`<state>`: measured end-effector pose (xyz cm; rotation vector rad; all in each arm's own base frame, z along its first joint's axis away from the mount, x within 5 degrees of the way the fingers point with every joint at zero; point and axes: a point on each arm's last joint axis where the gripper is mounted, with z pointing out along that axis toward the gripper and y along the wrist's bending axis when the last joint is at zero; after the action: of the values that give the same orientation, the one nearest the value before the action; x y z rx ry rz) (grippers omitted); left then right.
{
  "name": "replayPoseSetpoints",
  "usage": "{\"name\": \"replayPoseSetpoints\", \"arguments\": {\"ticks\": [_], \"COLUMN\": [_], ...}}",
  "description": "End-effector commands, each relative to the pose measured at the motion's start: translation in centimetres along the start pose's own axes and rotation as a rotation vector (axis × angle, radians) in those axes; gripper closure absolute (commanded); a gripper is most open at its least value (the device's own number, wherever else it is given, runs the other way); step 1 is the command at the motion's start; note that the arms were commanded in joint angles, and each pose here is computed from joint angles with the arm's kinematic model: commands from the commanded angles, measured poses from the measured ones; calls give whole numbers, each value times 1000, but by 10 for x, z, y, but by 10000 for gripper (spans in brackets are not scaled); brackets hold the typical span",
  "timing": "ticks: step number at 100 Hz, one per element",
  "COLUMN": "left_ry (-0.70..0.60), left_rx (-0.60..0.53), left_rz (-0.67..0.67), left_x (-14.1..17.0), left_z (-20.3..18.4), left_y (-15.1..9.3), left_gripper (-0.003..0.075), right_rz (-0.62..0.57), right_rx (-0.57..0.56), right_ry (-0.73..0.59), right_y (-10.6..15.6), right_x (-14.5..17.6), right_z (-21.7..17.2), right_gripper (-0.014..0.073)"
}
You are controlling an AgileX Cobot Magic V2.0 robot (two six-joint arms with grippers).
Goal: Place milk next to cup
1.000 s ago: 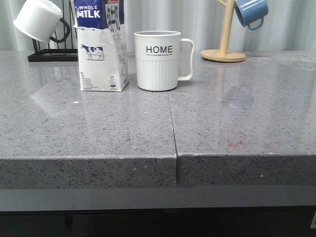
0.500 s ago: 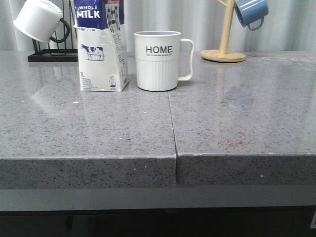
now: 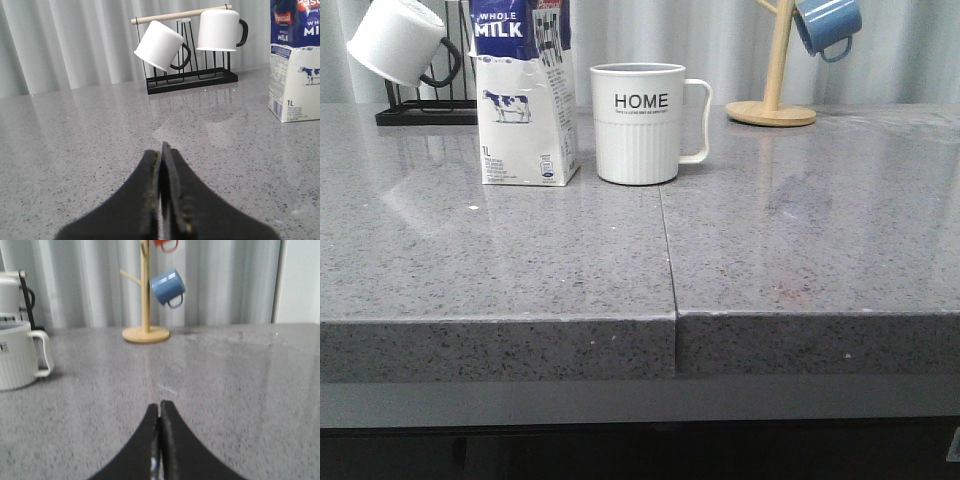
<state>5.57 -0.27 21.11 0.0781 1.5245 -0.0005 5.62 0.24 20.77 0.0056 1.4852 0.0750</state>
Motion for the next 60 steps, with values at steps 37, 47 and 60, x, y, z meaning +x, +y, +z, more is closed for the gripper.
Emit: {"name": "replayPoseSetpoints", "arguments": {"ticks": [37,47,60], "left_ry": [-57,-57,-57], "left_rx": [12,12,12], "left_rz": [-17,-17,-17], "left_x": [9,9,9], "left_z": [-1,-1,-1], "left_y": [-2,-2,-2], "left_gripper": [741,741,741], "right_rz": [-52,-52,-52], "right_rx": [-28,-28,-28], "right_ry": [-80,-81,-81], "right_y": [2,2,2], "right_x": [-9,-9,-9], "right_z": [-2,-2,-2], "right_gripper": [717,717,717]}}
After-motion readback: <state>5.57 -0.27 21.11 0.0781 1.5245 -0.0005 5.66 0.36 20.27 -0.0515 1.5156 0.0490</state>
